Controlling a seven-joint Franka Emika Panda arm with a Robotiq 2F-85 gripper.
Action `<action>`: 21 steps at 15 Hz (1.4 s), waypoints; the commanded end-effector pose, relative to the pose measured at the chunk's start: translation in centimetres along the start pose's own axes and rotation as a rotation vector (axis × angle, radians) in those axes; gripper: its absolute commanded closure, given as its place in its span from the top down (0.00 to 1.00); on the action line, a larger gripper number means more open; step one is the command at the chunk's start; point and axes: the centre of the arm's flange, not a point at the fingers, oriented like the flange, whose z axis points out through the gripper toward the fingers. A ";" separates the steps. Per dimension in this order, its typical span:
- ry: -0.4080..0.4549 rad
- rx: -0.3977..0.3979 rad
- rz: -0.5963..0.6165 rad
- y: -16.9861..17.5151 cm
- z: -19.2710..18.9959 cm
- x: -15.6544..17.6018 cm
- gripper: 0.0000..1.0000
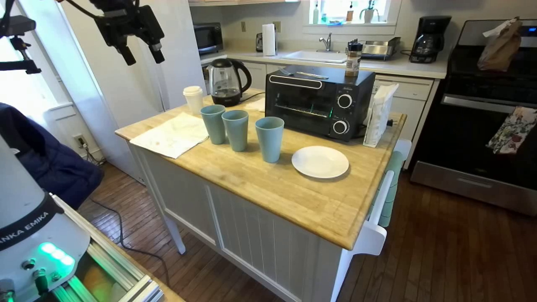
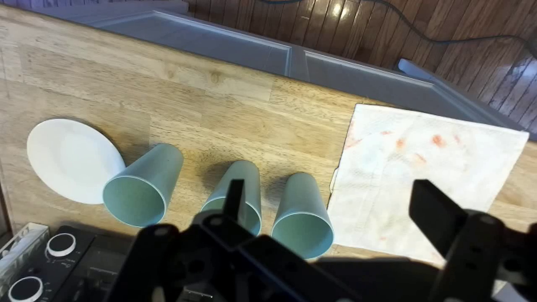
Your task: Stack the three green cups together
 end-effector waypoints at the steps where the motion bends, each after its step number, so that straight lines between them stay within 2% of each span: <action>1: -0.047 0.022 0.124 0.9 2.0 2.3 1.00; 2: -0.066 0.037 0.183 1.0 3.0 3.2 1.00; 11: -0.061 0.148 0.641 0.3 10.8 10.5 1.00; 17: -0.051 0.119 0.944 0.8 15.4 13.0 1.00; 21: -0.082 0.106 1.058 0.9 18.0 13.8 1.00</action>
